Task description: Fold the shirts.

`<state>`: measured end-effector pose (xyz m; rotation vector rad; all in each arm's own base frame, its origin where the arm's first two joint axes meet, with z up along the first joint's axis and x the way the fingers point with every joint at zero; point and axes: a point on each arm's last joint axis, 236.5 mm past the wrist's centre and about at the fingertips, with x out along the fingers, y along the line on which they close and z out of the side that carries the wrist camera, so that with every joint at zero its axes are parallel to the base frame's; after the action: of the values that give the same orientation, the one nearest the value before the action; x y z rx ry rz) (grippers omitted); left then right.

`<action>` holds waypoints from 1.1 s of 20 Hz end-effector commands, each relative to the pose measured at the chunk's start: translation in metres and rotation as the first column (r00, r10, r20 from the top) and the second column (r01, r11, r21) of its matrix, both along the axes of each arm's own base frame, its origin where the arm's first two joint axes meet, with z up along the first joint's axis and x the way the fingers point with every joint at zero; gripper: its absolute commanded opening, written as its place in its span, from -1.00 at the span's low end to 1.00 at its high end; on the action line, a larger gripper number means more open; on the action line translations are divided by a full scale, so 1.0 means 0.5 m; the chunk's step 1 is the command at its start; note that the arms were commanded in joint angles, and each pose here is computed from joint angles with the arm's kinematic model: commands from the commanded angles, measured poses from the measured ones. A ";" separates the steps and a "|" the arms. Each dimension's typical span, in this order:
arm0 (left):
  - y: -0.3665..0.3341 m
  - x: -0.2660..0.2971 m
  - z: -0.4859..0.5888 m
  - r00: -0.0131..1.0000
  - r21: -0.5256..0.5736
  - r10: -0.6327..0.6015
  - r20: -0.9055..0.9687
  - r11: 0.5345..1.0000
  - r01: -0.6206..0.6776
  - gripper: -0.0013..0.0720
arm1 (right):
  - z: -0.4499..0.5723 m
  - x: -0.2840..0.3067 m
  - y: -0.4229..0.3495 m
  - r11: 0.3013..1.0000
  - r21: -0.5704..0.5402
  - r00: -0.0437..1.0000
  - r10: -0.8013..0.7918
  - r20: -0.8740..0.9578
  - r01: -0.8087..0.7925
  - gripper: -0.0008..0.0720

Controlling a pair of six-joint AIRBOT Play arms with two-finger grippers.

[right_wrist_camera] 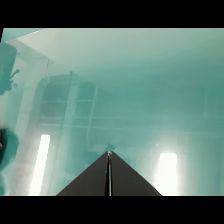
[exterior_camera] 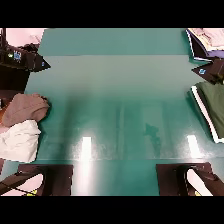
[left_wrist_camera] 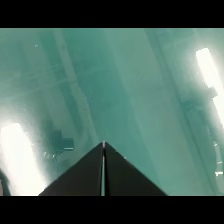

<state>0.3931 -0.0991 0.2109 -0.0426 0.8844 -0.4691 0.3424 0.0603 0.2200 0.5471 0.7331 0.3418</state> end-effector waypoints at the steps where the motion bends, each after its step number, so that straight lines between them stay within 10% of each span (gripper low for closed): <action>1: 0.001 0.000 0.000 1.000 0.000 0.001 0.001 1.000 -0.001 -0.89 | -0.003 0.000 0.003 1.000 0.002 1.000 0.006 -0.006 -0.006 -0.93; 16: 0.011 0.013 0.012 0.999 -0.008 0.049 0.020 0.999 -0.048 -0.89 | -0.003 -0.001 0.003 1.000 0.002 1.000 0.007 -0.007 -0.007 -0.93; 22: 0.269 -0.094 -0.146 0.916 0.475 0.381 -0.128 0.834 -0.280 -0.84 | -0.004 -0.002 0.004 1.000 0.002 1.000 0.009 -0.009 -0.009 -0.93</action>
<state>0.3709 -0.0291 0.1689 0.0513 1.0455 -0.1707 0.3419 0.0617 0.2186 0.5480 0.7411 0.3465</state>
